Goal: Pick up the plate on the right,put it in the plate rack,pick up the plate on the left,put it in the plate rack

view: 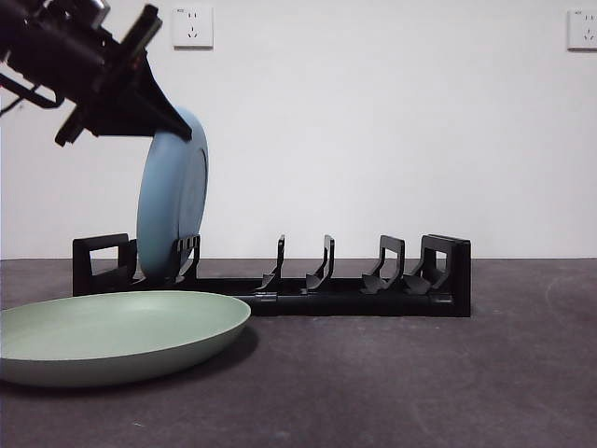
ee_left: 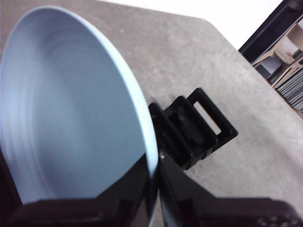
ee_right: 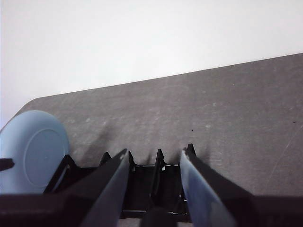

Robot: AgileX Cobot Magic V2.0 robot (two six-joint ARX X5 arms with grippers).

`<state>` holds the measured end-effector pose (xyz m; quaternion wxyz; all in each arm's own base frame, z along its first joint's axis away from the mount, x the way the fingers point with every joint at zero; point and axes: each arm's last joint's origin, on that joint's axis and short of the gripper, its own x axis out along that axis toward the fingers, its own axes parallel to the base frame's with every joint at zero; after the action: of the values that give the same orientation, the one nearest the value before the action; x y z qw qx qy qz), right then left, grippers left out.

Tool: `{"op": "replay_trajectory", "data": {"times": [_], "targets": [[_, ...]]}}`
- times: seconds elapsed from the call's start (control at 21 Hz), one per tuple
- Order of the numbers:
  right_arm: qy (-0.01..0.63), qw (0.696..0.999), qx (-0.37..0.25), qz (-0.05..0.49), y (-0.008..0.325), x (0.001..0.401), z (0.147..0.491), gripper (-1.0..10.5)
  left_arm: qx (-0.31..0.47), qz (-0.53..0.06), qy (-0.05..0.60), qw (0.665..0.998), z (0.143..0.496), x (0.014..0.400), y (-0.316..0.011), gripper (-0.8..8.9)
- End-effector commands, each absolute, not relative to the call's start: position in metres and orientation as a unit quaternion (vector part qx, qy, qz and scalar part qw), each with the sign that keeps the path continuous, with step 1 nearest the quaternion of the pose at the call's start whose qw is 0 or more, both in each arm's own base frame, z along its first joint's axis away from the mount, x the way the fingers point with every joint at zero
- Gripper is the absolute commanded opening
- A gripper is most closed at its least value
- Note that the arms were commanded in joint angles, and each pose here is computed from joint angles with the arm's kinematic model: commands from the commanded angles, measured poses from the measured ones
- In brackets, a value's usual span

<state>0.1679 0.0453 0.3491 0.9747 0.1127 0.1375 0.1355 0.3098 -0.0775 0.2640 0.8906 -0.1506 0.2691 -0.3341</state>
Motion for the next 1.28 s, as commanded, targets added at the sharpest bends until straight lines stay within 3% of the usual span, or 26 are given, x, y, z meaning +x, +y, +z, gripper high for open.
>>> {"op": "replay_trajectory", "data": {"times": [0.05,0.52,0.57,0.71,0.81,1.05,1.28], "targets": [[0.138,0.974,0.117,0.134,0.046,0.170,0.349,1.8,-0.144,-0.326,0.277,0.892,0.258,0.310,-0.077,-0.09],[0.150,0.973,0.117,0.134,0.047,0.175,0.346,1.8,-0.124,-0.295,0.320,0.892,0.249,0.306,-0.074,0.08],[0.151,0.972,0.120,0.134,0.048,0.175,0.345,1.8,-0.124,-0.295,0.323,0.891,0.248,0.306,-0.074,0.31],[0.158,0.970,0.124,0.139,0.048,0.175,0.344,1.8,-0.125,-0.297,0.322,0.890,0.249,0.306,-0.075,2.24],[0.167,0.965,0.128,0.156,0.049,0.176,0.343,1.8,-0.125,-0.297,0.323,0.890,0.249,0.306,-0.075,3.17],[0.193,0.949,0.140,0.206,0.054,0.180,0.338,1.8,-0.126,-0.299,0.320,0.890,0.255,0.302,-0.074,3.20],[0.232,0.914,0.151,0.295,0.064,0.188,0.329,1.9,-0.115,-0.308,0.286,0.900,0.278,0.287,-0.071,3.20]]}}
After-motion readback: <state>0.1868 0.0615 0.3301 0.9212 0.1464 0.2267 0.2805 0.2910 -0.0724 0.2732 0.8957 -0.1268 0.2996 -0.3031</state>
